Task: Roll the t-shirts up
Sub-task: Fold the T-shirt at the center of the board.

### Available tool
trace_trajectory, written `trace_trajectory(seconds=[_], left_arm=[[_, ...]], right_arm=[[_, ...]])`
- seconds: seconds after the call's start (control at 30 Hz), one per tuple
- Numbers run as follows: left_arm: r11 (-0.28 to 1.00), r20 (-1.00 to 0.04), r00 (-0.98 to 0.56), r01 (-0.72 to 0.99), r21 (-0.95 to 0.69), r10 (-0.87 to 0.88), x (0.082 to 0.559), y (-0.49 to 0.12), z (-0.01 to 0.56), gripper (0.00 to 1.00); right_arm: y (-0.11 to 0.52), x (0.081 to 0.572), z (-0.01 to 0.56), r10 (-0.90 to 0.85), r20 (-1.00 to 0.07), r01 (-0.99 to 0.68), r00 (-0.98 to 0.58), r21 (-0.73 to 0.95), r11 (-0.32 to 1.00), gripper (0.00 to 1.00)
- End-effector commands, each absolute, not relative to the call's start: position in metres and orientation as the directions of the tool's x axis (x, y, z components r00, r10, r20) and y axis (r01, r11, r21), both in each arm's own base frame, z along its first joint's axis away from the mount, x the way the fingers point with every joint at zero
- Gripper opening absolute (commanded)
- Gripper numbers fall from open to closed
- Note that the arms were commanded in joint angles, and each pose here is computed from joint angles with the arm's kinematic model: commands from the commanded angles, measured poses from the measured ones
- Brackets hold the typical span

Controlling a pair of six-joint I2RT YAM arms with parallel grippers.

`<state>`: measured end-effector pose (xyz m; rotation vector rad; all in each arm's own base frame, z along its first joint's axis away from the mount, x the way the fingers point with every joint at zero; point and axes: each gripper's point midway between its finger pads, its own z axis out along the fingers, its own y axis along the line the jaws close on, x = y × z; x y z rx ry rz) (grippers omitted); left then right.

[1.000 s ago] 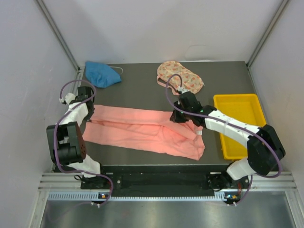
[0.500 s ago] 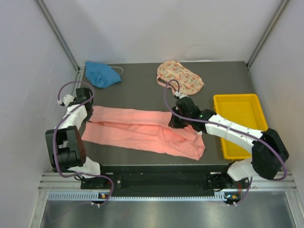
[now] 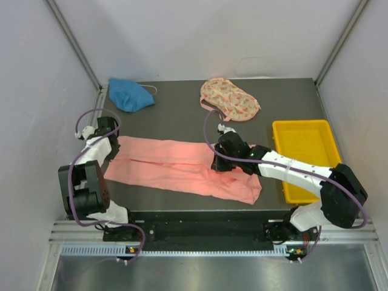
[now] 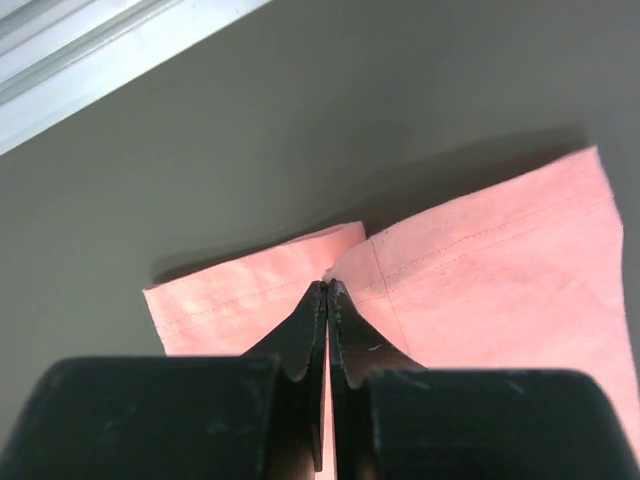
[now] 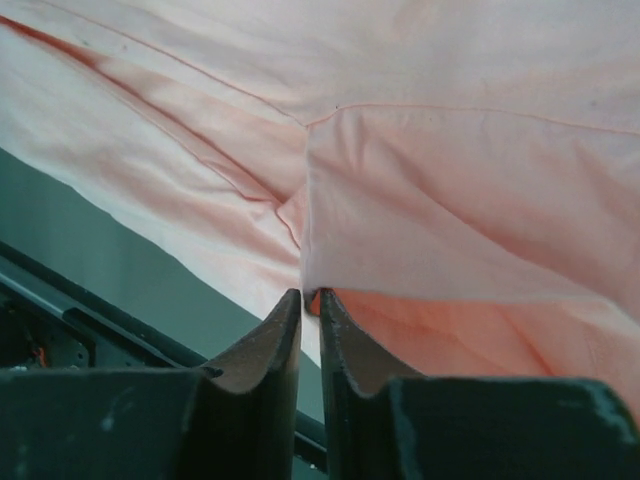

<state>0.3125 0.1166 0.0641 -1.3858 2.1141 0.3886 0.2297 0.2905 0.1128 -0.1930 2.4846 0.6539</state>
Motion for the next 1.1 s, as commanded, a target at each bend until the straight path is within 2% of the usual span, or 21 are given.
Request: trace_trajectory(seconds=[0.0, 0.03, 0.07, 0.17, 0.23, 0.33, 0.4, 0.43, 0.47, 0.57, 0.7, 0.8, 0.9, 1.07], left_arm=[[0.449, -0.618, -0.29, -0.886, -0.116, -0.731, 0.319, 0.116, 0.072, 0.09], [0.454, -0.626, -0.282, -0.881, -0.131, -0.727, 0.321, 0.115, 0.079, 0.28], [0.471, -0.629, -0.292, -0.872, -0.135, -0.72, 0.322, 0.115, 0.083, 0.41], [0.528, -0.643, -0.306, -0.829, -0.183, -0.702, 0.328, 0.108, 0.104, 0.61], [0.573, -0.658, -0.307, -0.786, -0.232, -0.688, 0.334, 0.1, 0.121, 0.61], [0.716, -0.656, -0.419, -0.643, -0.273, -0.627, 0.349, 0.048, 0.137, 0.61], [0.784, -0.668, -0.484, -0.567, -0.253, -0.566, 0.352, 0.013, 0.142, 0.57], [0.837, -0.67, -0.535, -0.481, -0.259, -0.515, 0.353, -0.024, 0.144, 0.55], [0.851, -0.66, -0.555, -0.447, -0.275, -0.505, 0.352, -0.043, 0.144, 0.5], [0.909, -0.64, -0.645, -0.293, -0.298, -0.418, 0.345, -0.111, 0.138, 0.44], [0.945, -0.593, -0.77, -0.038, -0.324, -0.234, 0.32, -0.208, 0.124, 0.42], [0.936, -0.555, -0.818, 0.062, -0.347, -0.152, 0.3, -0.249, 0.115, 0.42], [0.922, -0.512, -0.855, 0.127, -0.367, -0.086, 0.276, -0.28, 0.105, 0.44], [0.914, -0.478, -0.877, 0.16, -0.374, -0.042, 0.257, -0.296, 0.091, 0.5]], right_arm=[[0.3, 0.225, 0.111, 0.002, -0.547, -0.285, -0.837, 0.44, 0.852, 0.2], [0.3, 0.224, 0.114, 0.003, -0.551, -0.29, -0.834, 0.443, 0.848, 0.3], [0.301, 0.223, 0.122, -0.002, -0.564, -0.306, -0.826, 0.444, 0.842, 0.34], [0.288, 0.226, 0.141, 0.004, -0.601, -0.3, -0.8, 0.406, 0.863, 0.44], [0.276, 0.228, 0.148, 0.011, -0.619, -0.283, -0.785, 0.374, 0.883, 0.45], [0.246, 0.234, 0.152, 0.031, -0.643, -0.22, -0.766, 0.307, 0.926, 0.45], [0.227, 0.235, 0.149, 0.048, -0.645, -0.171, -0.762, 0.272, 0.947, 0.44], [0.218, 0.238, 0.147, 0.066, -0.645, -0.142, -0.761, 0.264, 0.954, 0.43], [0.21, 0.237, 0.142, 0.077, -0.639, -0.115, -0.765, 0.253, 0.961, 0.43], [0.191, 0.231, 0.133, 0.106, -0.63, -0.057, -0.77, 0.233, 0.971, 0.41], [0.178, 0.218, 0.115, 0.133, -0.596, -0.007, -0.792, 0.226, 0.974, 0.4], [0.172, 0.205, 0.102, 0.159, -0.566, 0.019, -0.809, 0.244, 0.97, 0.4], [0.168, 0.193, 0.09, 0.185, -0.537, 0.04, -0.823, 0.27, 0.962, 0.4], [0.168, 0.18, 0.086, 0.216, -0.514, 0.062, -0.83, 0.3, 0.952, 0.46]])
